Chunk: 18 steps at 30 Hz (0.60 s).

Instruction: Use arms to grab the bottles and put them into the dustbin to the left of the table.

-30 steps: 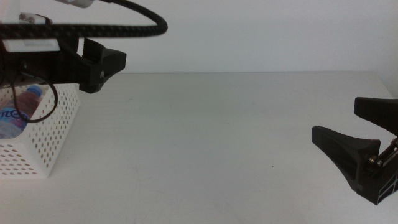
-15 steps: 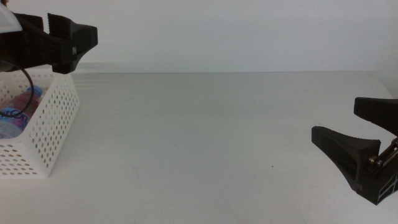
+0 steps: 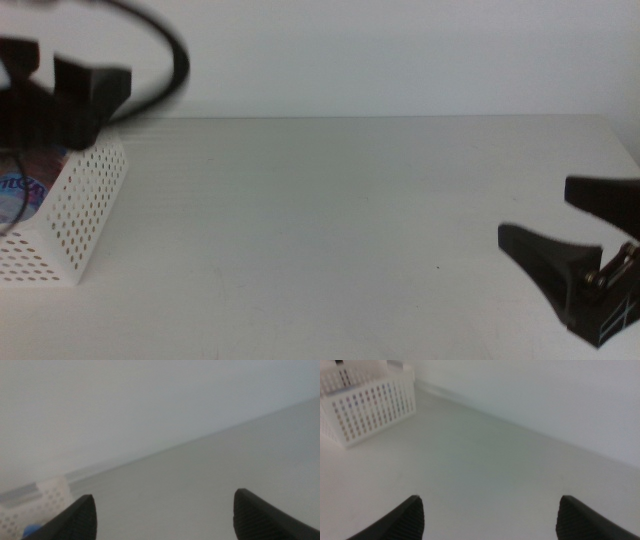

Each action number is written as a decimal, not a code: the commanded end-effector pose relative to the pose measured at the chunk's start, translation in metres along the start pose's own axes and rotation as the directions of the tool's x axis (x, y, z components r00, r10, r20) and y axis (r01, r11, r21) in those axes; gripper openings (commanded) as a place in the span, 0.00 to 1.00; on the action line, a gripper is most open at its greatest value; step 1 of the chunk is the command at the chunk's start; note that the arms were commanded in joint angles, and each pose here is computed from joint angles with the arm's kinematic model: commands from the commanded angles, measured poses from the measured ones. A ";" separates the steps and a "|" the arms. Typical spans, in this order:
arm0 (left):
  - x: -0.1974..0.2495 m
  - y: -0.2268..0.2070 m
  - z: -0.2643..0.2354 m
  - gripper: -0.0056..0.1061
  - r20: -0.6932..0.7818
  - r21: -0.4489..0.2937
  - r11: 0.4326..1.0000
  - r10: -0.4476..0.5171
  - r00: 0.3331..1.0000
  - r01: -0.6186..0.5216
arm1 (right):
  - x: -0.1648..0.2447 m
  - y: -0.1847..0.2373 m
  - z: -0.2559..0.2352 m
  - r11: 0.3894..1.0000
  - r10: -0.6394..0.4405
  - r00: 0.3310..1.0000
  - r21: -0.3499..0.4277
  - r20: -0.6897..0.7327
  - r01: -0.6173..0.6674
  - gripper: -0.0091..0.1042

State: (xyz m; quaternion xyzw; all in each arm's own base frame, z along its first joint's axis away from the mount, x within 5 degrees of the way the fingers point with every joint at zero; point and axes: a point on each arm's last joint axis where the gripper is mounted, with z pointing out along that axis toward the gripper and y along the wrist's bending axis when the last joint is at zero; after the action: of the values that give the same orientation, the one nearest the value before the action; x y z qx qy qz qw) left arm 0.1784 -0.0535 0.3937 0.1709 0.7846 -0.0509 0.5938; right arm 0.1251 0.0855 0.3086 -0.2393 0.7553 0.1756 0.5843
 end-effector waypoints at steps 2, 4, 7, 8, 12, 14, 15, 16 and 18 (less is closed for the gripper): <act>0.007 0.000 -0.013 0.86 0.074 -0.023 1.000 0.015 0.997 -0.013 | -0.003 -0.002 -0.001 1.000 -0.006 0.997 0.011 0.076 0.005 0.73; 0.022 0.000 -0.019 0.86 0.058 -0.033 0.999 0.008 0.998 -0.006 | 0.005 -0.006 -0.004 0.999 0.024 0.996 0.040 0.085 -0.028 0.73; 0.048 0.004 -0.030 0.86 0.056 -0.082 0.997 -0.004 0.998 0.009 | 0.013 -0.019 -0.015 0.986 0.093 0.985 0.126 0.144 -0.111 0.73; 0.056 0.005 -0.036 0.86 0.072 -0.108 0.994 -0.008 0.997 0.016 | 0.017 -0.022 -0.020 0.978 0.111 0.980 0.154 0.165 -0.137 0.73; 0.091 0.006 -0.060 0.86 0.127 -0.192 0.980 -0.021 0.992 0.045 | 0.034 -0.033 -0.044 0.942 0.095 0.966 0.291 0.240 -0.165 0.73; 0.106 0.003 -0.070 0.86 0.148 -0.215 0.975 -0.019 0.989 0.051 | 0.044 -0.034 -0.053 0.928 0.061 0.965 0.341 0.254 -0.148 0.73; 0.115 0.001 -0.073 0.86 0.153 -0.224 0.973 -0.019 0.988 0.053 | 0.050 -0.034 -0.058 0.921 0.045 0.965 0.363 0.259 -0.140 0.73; 0.121 0.000 -0.076 0.86 0.159 -0.229 0.972 -0.018 0.987 0.055 | 0.055 -0.033 -0.061 0.915 0.030 0.963 0.380 0.267 -0.134 0.73; 0.138 -0.004 -0.079 0.86 0.176 -0.235 0.970 -0.014 0.984 0.056 | 0.068 -0.032 -0.066 0.906 0.012 0.962 0.405 0.274 -0.126 0.73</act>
State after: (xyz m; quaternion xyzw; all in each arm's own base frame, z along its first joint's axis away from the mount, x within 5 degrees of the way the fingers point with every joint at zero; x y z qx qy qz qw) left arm 0.0758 -0.0062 0.2776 0.0927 0.7701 0.0243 0.6307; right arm 0.0798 0.0155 0.2517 -0.0548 0.7329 0.0788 0.6736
